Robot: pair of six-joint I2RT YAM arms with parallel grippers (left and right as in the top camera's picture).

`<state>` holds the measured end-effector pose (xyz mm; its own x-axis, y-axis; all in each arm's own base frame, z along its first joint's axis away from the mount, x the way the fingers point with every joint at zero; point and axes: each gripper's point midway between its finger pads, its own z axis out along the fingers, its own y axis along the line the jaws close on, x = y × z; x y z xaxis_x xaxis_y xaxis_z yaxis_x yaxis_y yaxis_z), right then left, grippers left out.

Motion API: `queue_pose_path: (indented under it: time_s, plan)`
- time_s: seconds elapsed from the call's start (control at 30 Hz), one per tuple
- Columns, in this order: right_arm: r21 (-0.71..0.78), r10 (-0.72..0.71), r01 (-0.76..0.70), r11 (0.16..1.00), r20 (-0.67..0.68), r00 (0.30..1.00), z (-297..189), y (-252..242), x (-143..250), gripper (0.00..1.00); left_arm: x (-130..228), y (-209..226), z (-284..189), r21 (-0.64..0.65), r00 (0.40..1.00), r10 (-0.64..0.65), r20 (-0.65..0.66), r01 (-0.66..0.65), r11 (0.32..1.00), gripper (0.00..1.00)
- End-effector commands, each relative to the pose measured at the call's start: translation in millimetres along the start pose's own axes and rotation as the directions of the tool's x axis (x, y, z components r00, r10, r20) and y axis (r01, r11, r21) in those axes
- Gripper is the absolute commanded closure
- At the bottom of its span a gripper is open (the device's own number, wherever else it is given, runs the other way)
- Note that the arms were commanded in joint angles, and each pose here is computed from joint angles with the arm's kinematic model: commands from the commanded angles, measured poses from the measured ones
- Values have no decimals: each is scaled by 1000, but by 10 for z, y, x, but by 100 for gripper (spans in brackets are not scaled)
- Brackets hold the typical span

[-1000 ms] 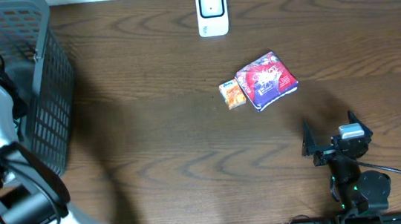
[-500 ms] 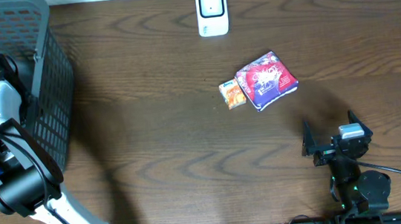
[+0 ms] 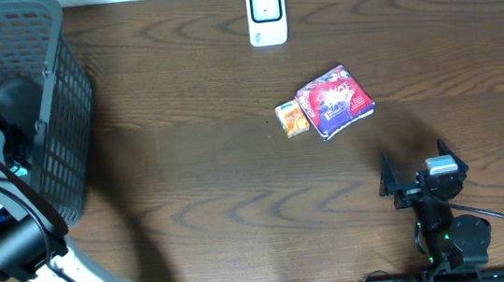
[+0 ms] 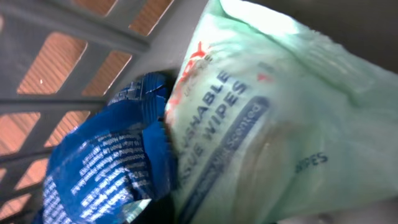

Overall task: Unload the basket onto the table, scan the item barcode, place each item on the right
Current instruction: 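Reach the left gripper into the basket and grasp the green wipes pack, then carry the green wipes with the left gripper and place them beside the Kleenex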

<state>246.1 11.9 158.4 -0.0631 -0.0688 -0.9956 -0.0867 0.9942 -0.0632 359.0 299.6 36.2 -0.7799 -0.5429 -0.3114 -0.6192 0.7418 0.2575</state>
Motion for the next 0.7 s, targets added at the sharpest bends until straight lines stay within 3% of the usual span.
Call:
queue_pose_path:
  time_s: [0.0, 0.1, 0.27, 0.43, 0.53, 0.67]
  plan:
    - [-2, -12, 12, 1000, 0, 1000, -3, 1, 3, 1, 233, -187, 149, 81, 997, 7, -77, -1, 997, 92]
    - [-2, -12, 12, 1000, 0, 1000, -3, 1, 3, 1, 131, -197, -59, 106, 999, -34, -36, 37, 994, 92]
    - [-2, -12, 12, 1000, 0, 1000, -3, 1, 3, 1, -248, -401, -871, 342, 982, -149, 118, 101, 934, 93]
    - [-2, -12, 12, 1000, 0, 1000, -3, 1, 3, 1, -517, -496, -2111, 638, 894, -398, 205, 187, 747, 93]
    - [-2, -12, 12, 1000, 0, 1000, -3, 1, 3, 1, -486, -534, -2801, 742, 855, -459, 242, 141, 655, 93]
    - [-2, -12, 12, 1000, 0, 1000, -3, 1, 3, 1, -300, -689, -3501, 805, 826, -485, 286, 66, 589, 93]
